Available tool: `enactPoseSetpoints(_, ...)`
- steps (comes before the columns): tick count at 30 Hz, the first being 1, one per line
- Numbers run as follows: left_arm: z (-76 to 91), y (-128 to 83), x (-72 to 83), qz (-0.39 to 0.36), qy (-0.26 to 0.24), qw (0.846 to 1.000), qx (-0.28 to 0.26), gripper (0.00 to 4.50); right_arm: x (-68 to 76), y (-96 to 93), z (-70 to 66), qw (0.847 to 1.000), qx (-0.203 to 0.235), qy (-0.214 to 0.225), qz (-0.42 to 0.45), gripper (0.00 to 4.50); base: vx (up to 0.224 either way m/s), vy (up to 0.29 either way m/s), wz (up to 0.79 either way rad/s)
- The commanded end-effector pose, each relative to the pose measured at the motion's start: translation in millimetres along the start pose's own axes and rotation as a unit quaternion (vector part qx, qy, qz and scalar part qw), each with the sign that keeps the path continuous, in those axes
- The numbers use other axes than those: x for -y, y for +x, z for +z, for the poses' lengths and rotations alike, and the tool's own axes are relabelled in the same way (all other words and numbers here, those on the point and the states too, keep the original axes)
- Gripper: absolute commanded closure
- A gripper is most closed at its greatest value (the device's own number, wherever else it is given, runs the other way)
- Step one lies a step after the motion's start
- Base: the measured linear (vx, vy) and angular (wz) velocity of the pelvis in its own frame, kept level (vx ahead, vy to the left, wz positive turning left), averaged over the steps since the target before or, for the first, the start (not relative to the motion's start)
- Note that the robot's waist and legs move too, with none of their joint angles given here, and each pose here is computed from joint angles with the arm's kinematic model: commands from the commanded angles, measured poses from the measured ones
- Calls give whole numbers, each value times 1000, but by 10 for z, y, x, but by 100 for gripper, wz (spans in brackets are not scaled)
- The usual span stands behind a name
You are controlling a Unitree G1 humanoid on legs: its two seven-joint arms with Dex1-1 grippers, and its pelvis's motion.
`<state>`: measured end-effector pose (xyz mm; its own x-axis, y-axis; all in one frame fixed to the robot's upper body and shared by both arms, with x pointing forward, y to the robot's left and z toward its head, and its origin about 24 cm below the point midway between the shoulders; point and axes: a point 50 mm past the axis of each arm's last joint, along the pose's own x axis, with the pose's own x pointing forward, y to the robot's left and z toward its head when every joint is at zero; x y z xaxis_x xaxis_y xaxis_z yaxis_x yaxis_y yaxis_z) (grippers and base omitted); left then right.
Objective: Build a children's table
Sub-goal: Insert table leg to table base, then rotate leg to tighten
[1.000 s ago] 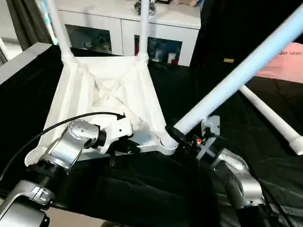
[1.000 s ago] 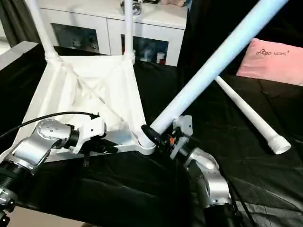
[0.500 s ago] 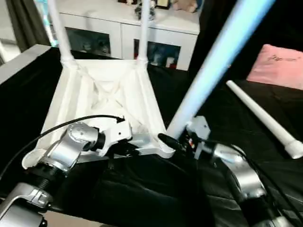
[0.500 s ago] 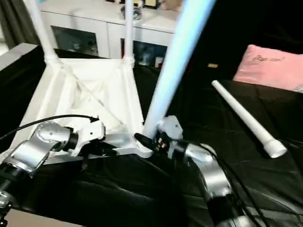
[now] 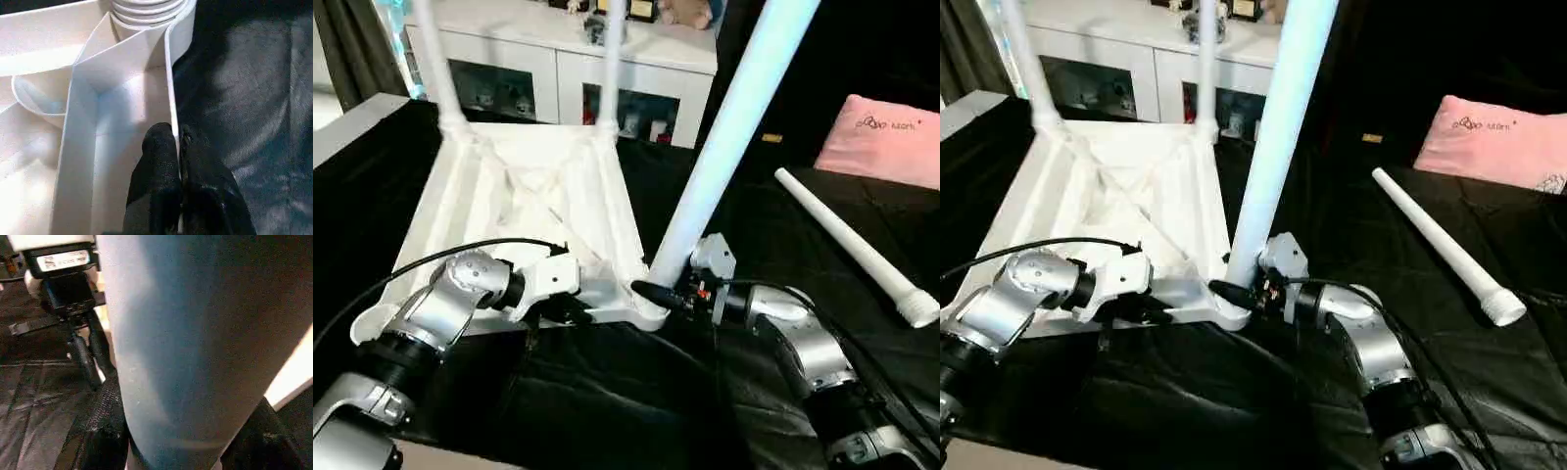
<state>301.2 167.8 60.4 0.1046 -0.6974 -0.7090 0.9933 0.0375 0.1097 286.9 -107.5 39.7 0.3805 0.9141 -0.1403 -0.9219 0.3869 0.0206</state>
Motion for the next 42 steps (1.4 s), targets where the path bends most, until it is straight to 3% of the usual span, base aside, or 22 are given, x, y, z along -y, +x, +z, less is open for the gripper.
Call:
enactPoseSetpoints(1, 103, 10, -11, -24, 47, 999, -13, 450, -245, -12, -462, 992, -88, 70, 53, 257, 0, 0, 0)
enactPoseSetpoints(11, 126, 24, -67, -50, 64, 996, -34, 450, -373, -11, -465, 989, -89, 64, 103, 257, 0, 0, 0)
enactPoseSetpoints(23, 82, 11, -100, -32, 37, 998, -27, 450, -367, 20, -451, 989, -90, 62, 101, 257, 0, 0, 0)
enactPoseSetpoints(28, 104, -26, -102, 36, -32, 998, 35, 450, -119, 25, -515, 991, -106, 56, -52, 257, 0, 0, 0)
enactPoseSetpoints(32, 162, -2, -8, 100, -88, 989, 60, 450, 66, 38, -504, 977, -90, 96, -168, 257, -17, 5, -6)
enactPoseSetpoints(39, 418, 157, 150, 153, -146, 974, 82, 450, 202, 243, -526, 942, -100, 139, -287, 257, -11, 5, -5)
enactPoseSetpoints(42, 461, 180, 168, 155, -148, 973, 82, 450, 208, 271, -538, 938, -107, 144, -298, 257, 0, 0, 0)
